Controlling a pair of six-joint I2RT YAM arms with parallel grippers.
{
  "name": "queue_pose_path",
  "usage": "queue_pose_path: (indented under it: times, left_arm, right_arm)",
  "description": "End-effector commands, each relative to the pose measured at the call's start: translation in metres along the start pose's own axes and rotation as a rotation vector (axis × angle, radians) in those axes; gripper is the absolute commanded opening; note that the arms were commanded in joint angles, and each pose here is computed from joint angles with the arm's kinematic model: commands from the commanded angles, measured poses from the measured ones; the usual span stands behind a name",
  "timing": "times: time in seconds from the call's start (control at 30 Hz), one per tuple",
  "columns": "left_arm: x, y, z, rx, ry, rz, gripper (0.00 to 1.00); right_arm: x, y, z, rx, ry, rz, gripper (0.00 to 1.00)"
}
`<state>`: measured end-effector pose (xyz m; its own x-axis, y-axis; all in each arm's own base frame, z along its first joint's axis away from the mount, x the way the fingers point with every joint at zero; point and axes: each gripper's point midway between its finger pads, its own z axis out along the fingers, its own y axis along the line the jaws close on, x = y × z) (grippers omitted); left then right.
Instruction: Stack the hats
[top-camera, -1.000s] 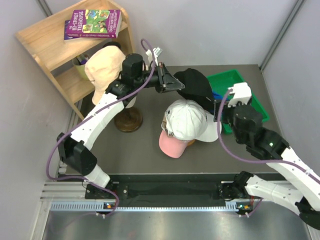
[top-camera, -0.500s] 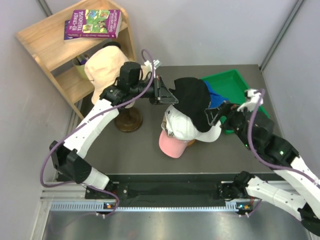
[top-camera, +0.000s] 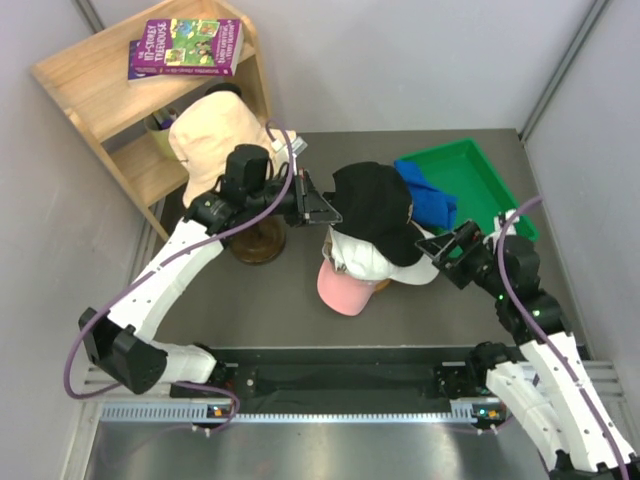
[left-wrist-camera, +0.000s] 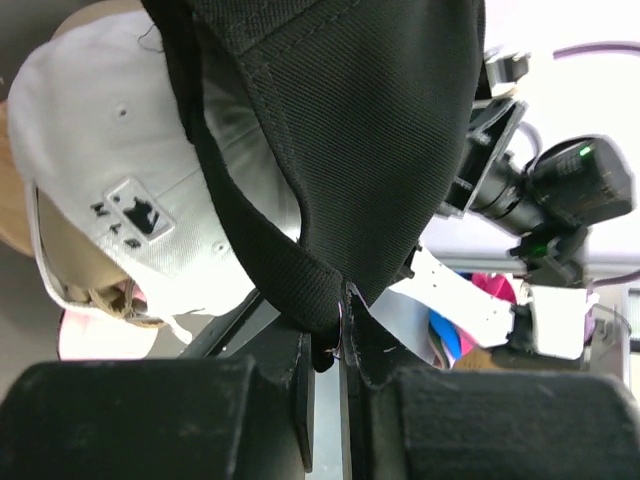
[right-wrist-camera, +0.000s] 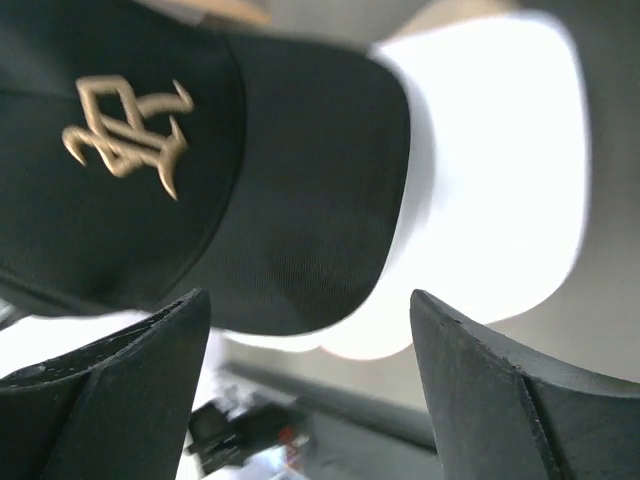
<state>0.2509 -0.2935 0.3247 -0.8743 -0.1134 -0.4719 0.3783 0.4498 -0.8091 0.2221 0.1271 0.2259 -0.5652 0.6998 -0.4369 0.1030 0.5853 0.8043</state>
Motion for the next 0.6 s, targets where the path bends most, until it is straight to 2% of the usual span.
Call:
queue_pose_path:
  times: [0.0, 0.13, 0.4, 0.57]
  left_arm:
    - [-0.008, -0.016, -0.015, 0.043, -0.107, 0.012, 0.00]
    - [-0.002, -0.007, -0.016, 0.028, -0.117, -0.008, 0.00]
    - [0.002, -0.003, -0.016, 0.022, -0.116, -0.020, 0.00]
    - [0.004, -0.001, -0.013, 0.020, -0.106, -0.022, 0.00]
  right_arm:
    - [0.013, 0.023, -0.006, -0.183, 0.039, 0.185, 0.79]
    - [0.017, 0.014, -0.004, -0.227, 0.011, 0.267, 0.78]
    - [0.006, 0.023, 0.003, -0.376, -0.075, 0.219, 0.75]
    - [0.002, 0.027, 0.010, -0.384, -0.083, 0.151, 0.74]
